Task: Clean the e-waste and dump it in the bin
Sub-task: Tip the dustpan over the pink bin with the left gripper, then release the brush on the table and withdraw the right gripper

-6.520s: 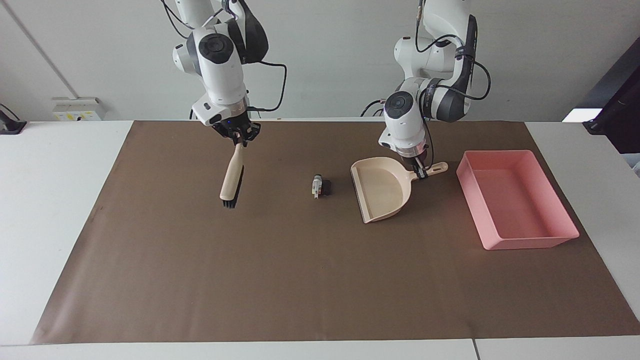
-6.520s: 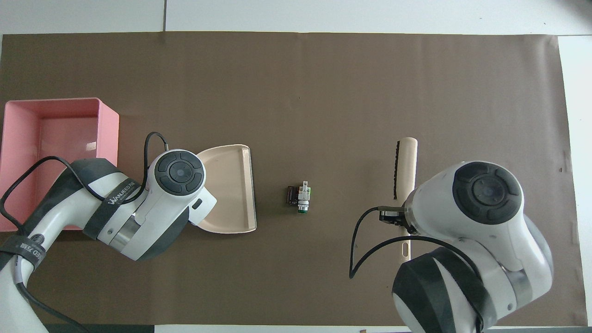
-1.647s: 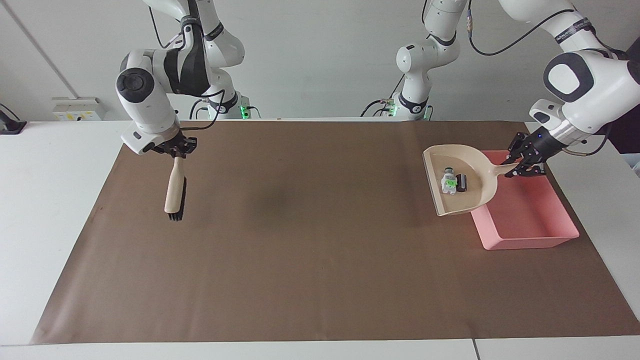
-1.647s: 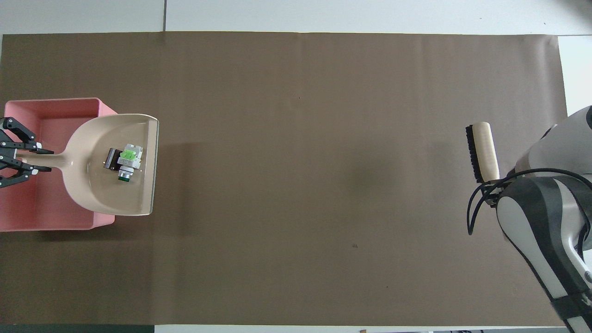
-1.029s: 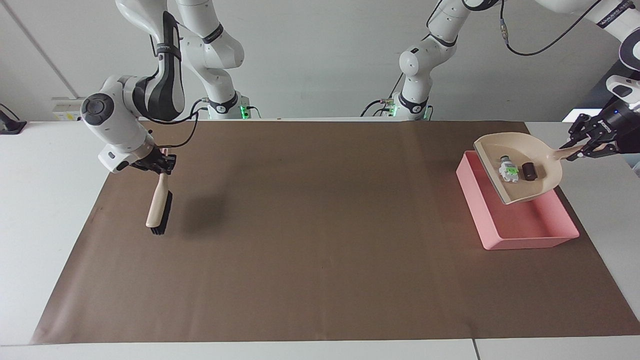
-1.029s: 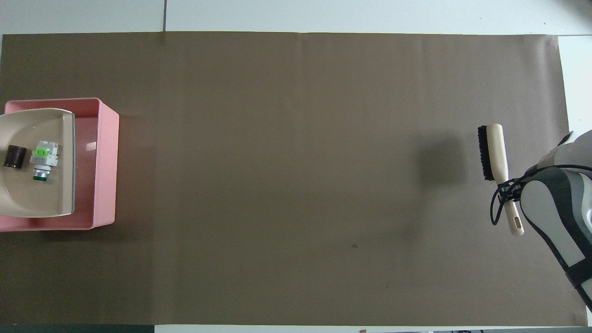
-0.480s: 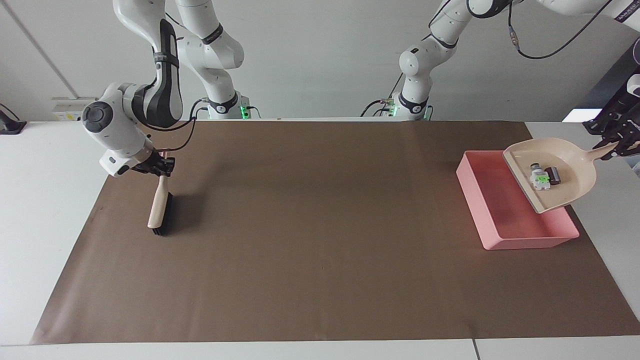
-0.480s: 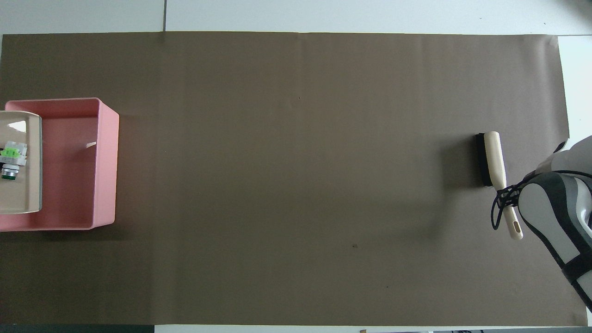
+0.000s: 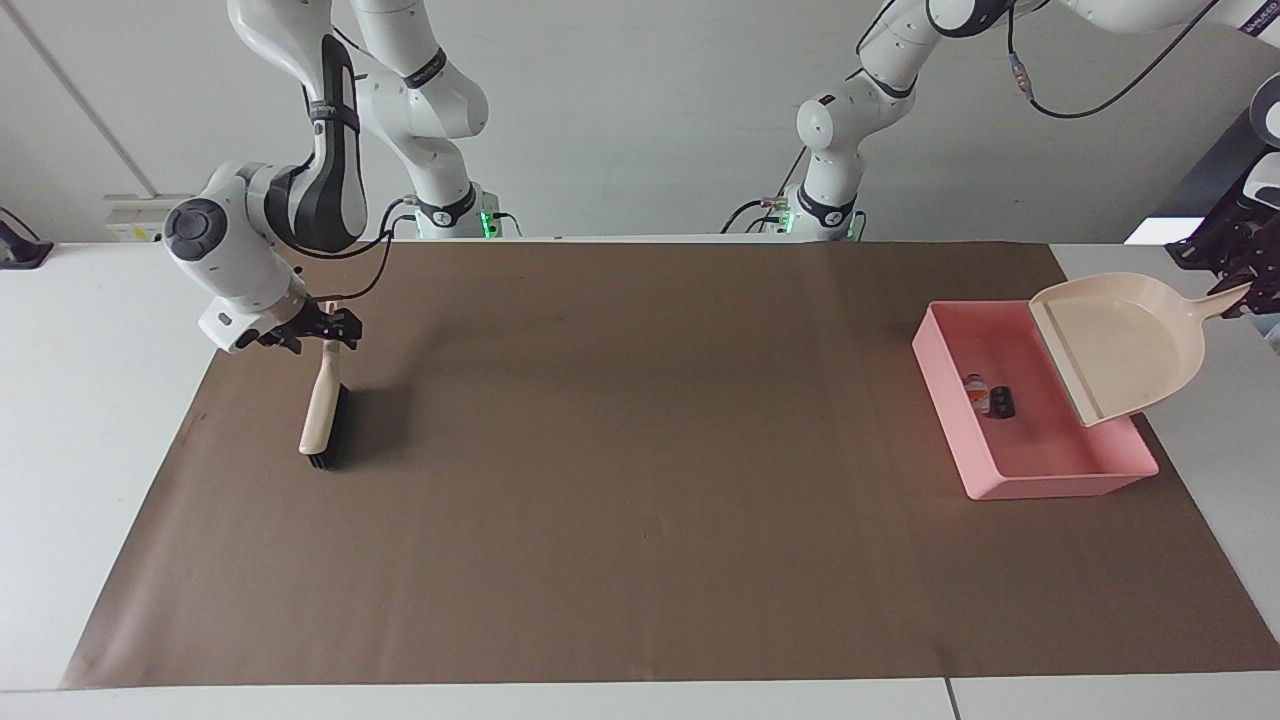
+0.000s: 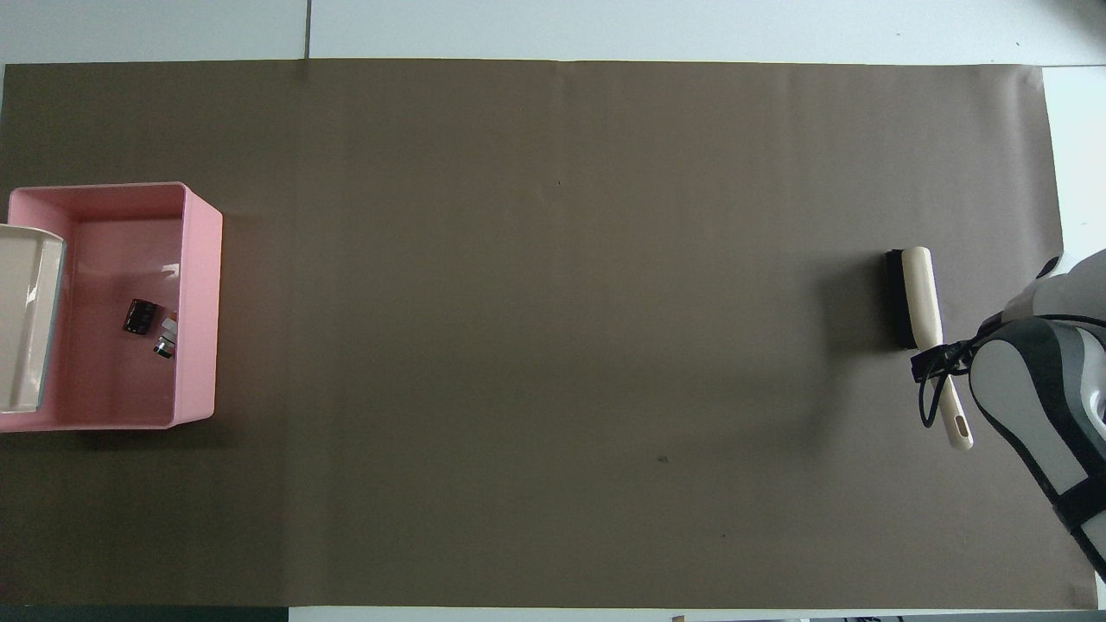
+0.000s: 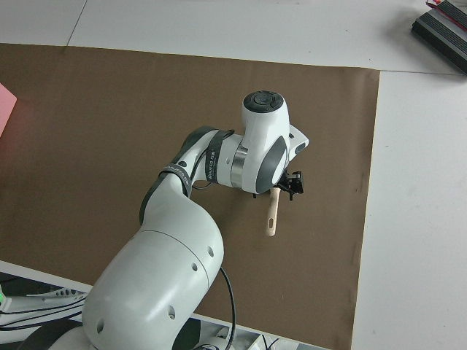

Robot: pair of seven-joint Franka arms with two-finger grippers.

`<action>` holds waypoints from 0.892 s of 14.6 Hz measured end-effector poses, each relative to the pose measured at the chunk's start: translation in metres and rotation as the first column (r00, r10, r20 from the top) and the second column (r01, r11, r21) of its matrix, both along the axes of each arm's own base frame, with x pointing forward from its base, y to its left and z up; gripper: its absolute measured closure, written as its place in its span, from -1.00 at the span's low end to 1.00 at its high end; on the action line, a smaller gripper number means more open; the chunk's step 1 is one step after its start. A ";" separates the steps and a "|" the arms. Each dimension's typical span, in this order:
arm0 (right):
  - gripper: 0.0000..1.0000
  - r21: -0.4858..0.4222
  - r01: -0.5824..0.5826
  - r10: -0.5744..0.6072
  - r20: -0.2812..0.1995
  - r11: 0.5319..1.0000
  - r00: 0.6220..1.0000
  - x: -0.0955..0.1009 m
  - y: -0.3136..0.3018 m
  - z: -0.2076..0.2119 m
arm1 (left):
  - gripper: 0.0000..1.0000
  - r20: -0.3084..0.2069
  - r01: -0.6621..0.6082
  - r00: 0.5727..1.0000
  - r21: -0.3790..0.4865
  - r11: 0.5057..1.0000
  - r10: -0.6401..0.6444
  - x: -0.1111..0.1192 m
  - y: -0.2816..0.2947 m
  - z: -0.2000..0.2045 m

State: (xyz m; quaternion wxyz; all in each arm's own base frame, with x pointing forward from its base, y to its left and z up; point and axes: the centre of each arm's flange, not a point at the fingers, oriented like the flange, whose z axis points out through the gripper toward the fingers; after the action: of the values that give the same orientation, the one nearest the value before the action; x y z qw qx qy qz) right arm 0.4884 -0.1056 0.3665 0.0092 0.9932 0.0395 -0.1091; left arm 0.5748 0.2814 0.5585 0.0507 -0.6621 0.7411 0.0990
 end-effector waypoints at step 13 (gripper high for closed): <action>-0.99 0.016 0.227 -0.225 0.211 0.974 0.951 0.044 0.093 0.225 | 0.33 0.000 0.132 0.990 0.351 0.927 -0.141 0.011 -0.083 0.082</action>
State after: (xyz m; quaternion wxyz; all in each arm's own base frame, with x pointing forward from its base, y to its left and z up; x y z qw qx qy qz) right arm 0.5328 -0.0127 0.5919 0.0049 0.9971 -0.0760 -0.0034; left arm 0.5855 0.1979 0.6410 0.1837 -0.5905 0.7553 0.2171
